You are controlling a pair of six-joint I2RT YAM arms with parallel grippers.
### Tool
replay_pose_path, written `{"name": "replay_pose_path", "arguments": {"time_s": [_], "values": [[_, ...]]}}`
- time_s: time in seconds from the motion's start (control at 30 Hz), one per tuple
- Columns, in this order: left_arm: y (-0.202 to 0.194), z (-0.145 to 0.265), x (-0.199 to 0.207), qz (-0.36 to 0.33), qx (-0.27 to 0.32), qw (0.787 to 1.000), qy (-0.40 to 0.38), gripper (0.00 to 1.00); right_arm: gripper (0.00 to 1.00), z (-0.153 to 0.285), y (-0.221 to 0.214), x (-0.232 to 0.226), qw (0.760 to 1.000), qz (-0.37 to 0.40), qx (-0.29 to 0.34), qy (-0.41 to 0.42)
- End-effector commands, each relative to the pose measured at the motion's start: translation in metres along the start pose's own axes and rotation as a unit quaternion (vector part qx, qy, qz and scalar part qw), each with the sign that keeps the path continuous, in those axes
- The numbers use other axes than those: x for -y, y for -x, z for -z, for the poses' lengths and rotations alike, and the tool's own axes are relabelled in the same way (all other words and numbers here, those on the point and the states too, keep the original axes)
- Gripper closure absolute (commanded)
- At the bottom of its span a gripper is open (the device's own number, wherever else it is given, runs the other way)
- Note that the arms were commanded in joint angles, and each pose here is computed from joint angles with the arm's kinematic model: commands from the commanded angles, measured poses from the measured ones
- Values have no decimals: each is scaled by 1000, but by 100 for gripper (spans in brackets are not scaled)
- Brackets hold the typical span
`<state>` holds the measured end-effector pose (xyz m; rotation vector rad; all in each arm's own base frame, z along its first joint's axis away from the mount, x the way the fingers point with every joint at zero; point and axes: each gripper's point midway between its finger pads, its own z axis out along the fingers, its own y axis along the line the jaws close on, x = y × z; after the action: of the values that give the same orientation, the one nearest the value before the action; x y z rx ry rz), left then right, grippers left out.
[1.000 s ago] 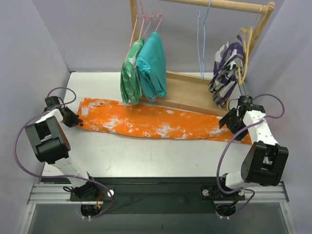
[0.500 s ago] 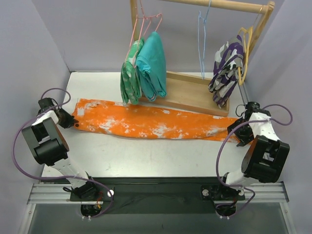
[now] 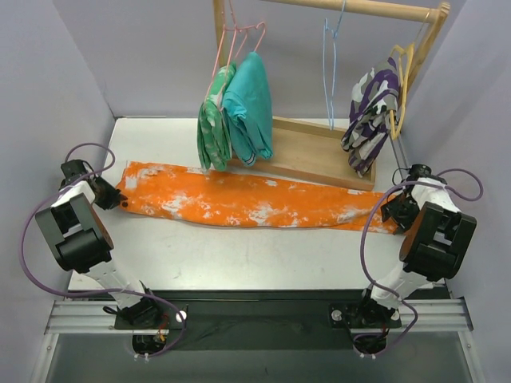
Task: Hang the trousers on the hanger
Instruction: Fold the trousers at the center of the board.
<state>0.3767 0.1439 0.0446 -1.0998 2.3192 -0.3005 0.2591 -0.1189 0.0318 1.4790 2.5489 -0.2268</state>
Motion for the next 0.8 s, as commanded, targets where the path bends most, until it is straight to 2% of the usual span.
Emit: {"name": "replay_pose_path", "arguments": {"time_s": [0.0, 0.27, 0.63, 0.73, 0.77], "values": [[27, 14, 7, -10, 52, 999, -7, 100, 50, 1, 23, 7, 999, -3, 29, -25], [31, 16, 8, -7, 57, 998, -4, 100, 55, -17, 30, 37, 998, -22, 33, -54], [29, 24, 3, -25, 49, 998, 13, 100, 64, -38, 42, 31, 999, -21, 26, -30], [26, 25, 3, -21, 47, 999, 12, 100, 70, -42, 40, 31, 999, -19, 24, -30], [26, 27, 3, -20, 50, 998, 12, 100, 74, -42, 39, 33, 999, -20, 23, -30]]}}
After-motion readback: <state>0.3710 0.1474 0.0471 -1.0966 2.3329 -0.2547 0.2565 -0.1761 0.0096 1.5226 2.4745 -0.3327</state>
